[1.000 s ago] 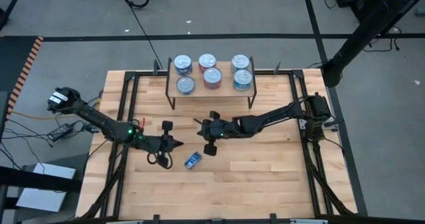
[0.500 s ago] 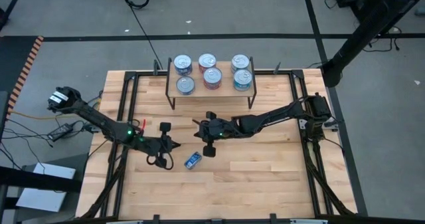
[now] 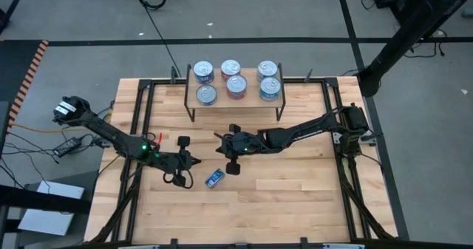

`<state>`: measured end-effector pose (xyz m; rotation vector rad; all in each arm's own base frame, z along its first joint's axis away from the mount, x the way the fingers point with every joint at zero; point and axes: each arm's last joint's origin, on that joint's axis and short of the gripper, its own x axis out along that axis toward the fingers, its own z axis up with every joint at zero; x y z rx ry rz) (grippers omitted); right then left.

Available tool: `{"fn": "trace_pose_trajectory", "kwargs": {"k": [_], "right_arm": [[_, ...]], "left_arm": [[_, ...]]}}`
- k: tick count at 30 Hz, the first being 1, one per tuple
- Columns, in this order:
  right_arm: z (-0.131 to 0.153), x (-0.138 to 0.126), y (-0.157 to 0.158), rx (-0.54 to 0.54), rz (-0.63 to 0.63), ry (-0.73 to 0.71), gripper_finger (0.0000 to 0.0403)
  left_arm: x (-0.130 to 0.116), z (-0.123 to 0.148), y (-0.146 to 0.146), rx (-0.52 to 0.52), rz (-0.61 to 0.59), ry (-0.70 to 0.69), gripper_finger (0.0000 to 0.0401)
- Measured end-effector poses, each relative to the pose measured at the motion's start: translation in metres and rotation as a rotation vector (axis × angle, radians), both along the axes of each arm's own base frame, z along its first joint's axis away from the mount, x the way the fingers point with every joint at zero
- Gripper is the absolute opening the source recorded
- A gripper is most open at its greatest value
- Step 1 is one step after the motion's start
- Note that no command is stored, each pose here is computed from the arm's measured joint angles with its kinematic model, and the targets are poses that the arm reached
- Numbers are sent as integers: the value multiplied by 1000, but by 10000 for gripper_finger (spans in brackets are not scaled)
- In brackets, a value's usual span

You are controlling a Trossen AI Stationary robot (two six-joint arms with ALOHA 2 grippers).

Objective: Stack canned seafood by type on shelf
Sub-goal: Stack the blue tuna can on top of the blue tuna can on the shelf

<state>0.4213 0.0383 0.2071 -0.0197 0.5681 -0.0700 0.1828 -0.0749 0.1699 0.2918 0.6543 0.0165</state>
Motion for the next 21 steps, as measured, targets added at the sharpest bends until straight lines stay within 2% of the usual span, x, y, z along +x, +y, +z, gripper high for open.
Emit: {"fn": "trace_pose_trajectory", "kwargs": {"k": [21], "right_arm": [[0,0,0,-6,3,0,24]], "left_arm": [[-1,-1,0,0,4,11,5]]}}
